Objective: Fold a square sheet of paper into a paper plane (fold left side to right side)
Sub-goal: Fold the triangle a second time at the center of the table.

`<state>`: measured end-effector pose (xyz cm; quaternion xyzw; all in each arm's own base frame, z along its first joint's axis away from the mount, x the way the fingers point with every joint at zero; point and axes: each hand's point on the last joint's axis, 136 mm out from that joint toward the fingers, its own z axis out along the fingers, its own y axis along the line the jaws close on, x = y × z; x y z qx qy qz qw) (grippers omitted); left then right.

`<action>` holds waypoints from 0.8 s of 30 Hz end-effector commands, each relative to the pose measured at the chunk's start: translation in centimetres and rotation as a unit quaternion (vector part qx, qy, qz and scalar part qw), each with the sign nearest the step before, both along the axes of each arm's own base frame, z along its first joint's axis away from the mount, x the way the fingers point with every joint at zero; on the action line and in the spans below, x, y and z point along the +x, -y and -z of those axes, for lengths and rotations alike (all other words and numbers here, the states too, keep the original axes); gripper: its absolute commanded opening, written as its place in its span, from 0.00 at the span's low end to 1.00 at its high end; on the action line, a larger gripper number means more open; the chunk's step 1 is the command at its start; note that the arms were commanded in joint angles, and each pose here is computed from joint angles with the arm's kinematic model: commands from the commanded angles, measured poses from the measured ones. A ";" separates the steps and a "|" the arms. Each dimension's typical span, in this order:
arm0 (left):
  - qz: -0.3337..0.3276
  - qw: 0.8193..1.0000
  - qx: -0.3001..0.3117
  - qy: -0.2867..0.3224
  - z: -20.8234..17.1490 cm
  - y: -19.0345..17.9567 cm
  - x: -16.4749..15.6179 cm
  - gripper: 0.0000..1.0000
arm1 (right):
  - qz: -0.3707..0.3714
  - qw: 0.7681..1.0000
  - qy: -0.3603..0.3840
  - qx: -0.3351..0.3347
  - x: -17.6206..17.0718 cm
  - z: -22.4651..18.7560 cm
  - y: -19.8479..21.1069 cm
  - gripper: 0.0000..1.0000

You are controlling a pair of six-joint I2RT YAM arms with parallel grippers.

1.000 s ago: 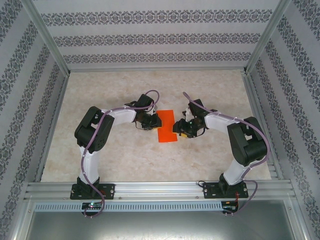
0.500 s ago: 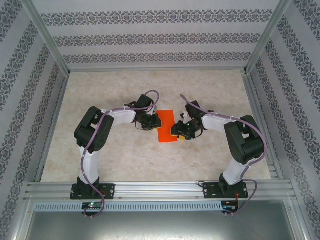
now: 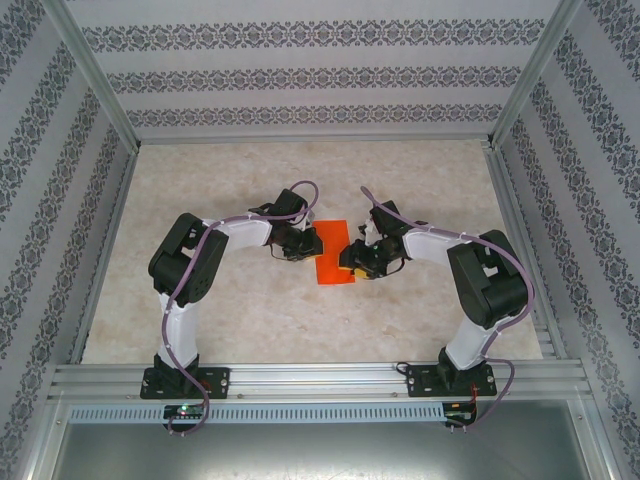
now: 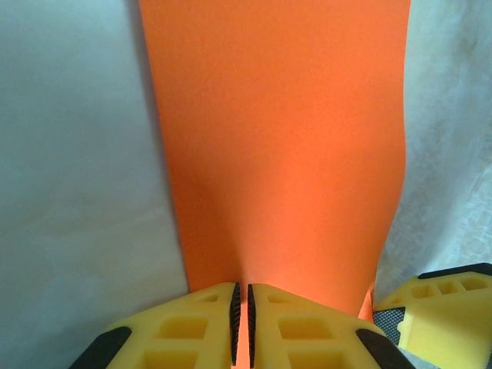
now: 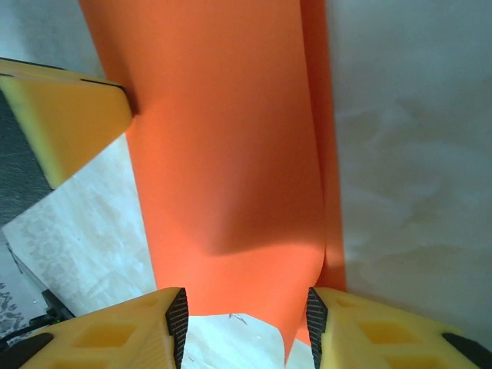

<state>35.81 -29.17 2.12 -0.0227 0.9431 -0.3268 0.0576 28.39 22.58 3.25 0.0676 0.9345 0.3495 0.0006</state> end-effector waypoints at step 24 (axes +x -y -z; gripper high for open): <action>0.026 0.996 -0.002 0.080 -6.1 0.5 1.1 0.36 | 0.027 0.999 -0.023 0.032 -0.8 0.9 0.5 0.50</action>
